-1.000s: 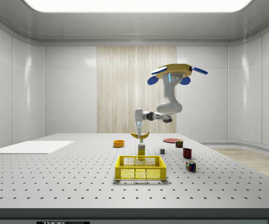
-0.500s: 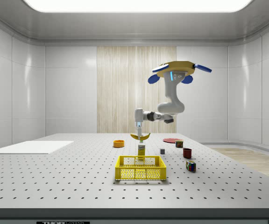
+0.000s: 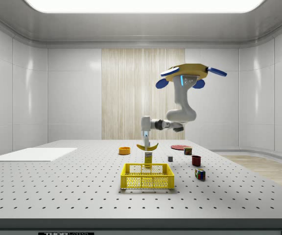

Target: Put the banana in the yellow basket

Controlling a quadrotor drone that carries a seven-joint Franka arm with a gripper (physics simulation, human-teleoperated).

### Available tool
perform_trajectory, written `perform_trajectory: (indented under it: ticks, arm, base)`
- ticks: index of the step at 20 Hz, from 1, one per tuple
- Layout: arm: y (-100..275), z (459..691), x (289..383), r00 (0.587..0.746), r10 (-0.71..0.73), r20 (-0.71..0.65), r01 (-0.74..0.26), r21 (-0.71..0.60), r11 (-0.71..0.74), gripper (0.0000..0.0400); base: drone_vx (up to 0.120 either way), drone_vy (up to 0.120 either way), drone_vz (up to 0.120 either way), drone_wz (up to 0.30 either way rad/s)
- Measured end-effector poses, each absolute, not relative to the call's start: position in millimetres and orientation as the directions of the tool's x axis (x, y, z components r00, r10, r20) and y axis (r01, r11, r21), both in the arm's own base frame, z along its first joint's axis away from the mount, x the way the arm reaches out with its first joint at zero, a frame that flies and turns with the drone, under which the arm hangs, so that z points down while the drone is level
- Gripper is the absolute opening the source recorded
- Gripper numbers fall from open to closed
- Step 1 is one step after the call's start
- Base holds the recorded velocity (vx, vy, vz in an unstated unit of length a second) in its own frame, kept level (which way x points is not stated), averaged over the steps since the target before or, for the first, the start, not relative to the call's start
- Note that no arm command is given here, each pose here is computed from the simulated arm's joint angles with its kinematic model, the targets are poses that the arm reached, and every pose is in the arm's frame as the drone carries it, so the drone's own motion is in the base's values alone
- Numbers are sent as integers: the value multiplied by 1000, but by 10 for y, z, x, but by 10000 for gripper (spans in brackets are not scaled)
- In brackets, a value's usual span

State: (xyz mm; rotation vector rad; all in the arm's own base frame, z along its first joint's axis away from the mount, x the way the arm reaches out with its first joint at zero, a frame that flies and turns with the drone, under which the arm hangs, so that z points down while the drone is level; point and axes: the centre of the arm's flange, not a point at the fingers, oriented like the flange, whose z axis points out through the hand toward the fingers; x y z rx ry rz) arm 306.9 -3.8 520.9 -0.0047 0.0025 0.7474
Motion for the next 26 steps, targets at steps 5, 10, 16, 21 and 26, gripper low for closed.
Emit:
perform_trajectory:
  ticks: [5,10,16,21,26]
  arm:
    - [-38,5209,3069,733,680,-4,-680,-3,733,193]
    - [-38,5209,3069,733,680,-4,-680,-3,733,193]
    - [-38,5209,3069,733,680,-4,-680,-3,733,193]
    - [-38,5209,3069,733,680,-4,-680,-3,733,193]
    - [-38,5209,3069,733,680,-4,-680,-3,733,193]
  base:
    - [0,120,-72,0]
    - [0,120,-40,0]
    - [0,120,-60,0]
    - [0,120,0,0]
    - [0,120,-112,0]
